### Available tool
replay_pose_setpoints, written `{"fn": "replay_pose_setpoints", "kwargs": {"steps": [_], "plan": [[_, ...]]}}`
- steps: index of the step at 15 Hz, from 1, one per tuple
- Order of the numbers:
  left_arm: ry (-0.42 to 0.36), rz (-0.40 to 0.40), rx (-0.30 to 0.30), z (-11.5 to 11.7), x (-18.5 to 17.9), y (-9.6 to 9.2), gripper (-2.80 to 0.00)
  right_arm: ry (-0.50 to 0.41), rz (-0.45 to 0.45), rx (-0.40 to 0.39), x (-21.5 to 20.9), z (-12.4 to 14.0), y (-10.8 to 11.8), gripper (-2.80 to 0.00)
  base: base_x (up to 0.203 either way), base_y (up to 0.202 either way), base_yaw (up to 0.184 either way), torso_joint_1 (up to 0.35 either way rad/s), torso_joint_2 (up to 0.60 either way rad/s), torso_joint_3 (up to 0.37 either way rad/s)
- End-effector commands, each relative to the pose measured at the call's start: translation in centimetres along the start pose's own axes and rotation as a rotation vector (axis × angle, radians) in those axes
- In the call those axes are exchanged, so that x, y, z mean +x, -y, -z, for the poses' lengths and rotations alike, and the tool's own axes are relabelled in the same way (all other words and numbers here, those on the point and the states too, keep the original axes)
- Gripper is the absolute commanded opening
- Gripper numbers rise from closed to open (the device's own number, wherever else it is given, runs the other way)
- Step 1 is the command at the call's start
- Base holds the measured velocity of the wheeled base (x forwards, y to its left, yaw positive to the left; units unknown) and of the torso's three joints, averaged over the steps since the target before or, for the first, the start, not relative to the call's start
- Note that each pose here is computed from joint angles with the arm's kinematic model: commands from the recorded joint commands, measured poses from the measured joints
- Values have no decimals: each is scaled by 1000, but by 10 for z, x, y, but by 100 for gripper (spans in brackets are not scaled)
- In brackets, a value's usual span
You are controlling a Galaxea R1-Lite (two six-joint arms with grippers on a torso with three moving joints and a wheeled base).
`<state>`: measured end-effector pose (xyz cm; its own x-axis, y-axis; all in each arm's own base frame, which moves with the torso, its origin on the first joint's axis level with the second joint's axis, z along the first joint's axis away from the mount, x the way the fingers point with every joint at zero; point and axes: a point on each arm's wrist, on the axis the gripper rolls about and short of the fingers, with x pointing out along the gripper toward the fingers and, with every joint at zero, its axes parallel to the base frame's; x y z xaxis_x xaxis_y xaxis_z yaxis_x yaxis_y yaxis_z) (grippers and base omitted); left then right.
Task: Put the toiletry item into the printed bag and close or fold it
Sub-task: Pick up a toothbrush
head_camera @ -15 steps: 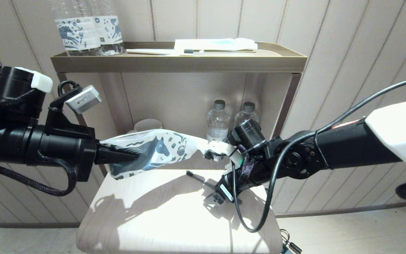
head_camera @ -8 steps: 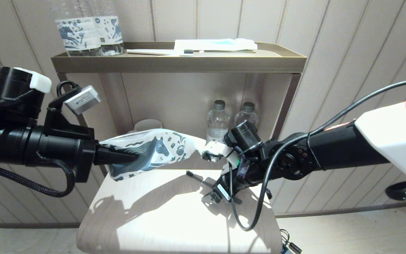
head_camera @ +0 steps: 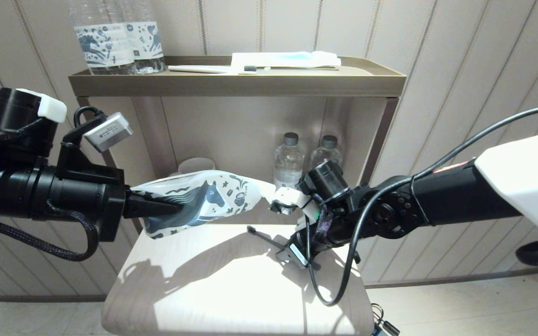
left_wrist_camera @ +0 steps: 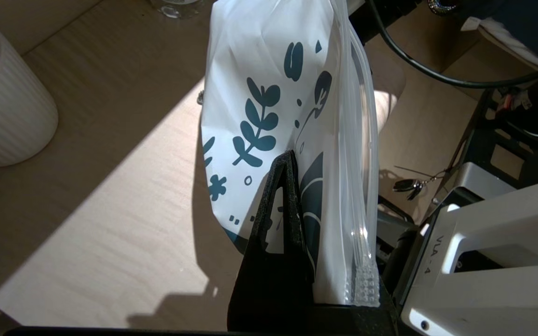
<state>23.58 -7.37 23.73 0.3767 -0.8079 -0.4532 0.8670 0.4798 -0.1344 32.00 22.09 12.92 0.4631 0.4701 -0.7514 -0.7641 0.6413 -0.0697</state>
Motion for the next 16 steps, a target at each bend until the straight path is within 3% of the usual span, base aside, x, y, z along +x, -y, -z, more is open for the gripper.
{"fn": "replay_pose_setpoints", "kwargs": {"steps": [1, 6, 15, 16], "plan": [[1, 4, 3, 0, 0, 0, -280, -4, -3, -3, -1, 1, -1, -280, 0, 0, 0, 0, 0, 0], [0, 5, 0, 1, -1, 1, -280, 15, 18, -8, -24, 3, -5, -280, 0, 0, 0, 0, 0, 0], [-23, 41, -16, 10, 8, -1, -280, 149, 74, -29, -130, 26, -18, -280, 0, 0, 0, 0, 0, 0], [-21, 49, 12, 14, 10, -2, -280, 163, 92, -27, -143, 30, -17, -280, 0, 0, 0, 0, 0, 0]]}}
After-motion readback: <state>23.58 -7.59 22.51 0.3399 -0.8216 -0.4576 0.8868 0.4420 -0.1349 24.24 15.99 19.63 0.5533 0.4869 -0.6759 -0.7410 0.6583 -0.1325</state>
